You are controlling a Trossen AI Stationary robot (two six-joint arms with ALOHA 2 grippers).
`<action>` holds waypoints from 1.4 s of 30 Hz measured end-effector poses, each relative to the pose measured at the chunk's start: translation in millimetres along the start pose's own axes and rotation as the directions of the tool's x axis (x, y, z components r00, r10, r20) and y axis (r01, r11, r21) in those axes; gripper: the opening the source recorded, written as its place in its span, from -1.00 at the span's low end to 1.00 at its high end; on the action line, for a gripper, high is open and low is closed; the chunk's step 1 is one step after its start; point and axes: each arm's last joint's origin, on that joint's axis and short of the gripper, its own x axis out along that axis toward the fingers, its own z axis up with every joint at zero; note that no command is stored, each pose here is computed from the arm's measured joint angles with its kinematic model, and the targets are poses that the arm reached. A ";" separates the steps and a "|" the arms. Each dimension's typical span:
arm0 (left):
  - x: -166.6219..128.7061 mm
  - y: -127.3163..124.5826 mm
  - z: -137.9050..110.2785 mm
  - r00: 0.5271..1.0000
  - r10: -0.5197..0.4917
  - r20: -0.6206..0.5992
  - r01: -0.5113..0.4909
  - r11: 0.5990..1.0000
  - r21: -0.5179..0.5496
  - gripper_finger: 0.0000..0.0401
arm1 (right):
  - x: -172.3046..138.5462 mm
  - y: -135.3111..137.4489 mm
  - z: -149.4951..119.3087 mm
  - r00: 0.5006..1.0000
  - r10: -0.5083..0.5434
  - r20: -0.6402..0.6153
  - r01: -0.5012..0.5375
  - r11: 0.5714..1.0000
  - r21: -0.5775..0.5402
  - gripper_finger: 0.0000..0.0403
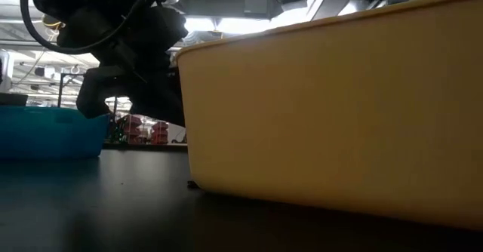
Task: Sort silverware by color (type)
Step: Put the black spoon into the yellow bin
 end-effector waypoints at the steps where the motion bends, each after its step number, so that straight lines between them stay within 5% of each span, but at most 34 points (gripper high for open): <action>1: 0.0 0.0 0.0 1.000 -0.001 0.000 0.001 1.000 0.000 -0.69 | 7.7 2.6 4.7 1.000 -0.012 -0.011 0.012 1.000 -0.004 -0.37; 15: -0.3 -2.3 1.0 0.998 -0.051 0.022 0.051 0.999 -0.006 -0.69 | 116.6 19.2 43.1 0.961 -0.054 -0.272 0.018 0.991 -0.134 -0.37; 28: -0.3 0.6 -0.7 0.998 0.051 -0.026 -0.052 0.999 -0.009 -0.69 | 182.3 17.4 16.4 0.904 -0.027 -0.426 -0.016 0.995 -0.097 -0.37; 42: -1.4 -6.5 1.5 0.999 0.031 -0.022 -0.032 0.999 -0.040 -0.69 | 224.4 14.8 -6.0 0.914 0.035 -0.405 -0.063 0.996 -0.056 -0.37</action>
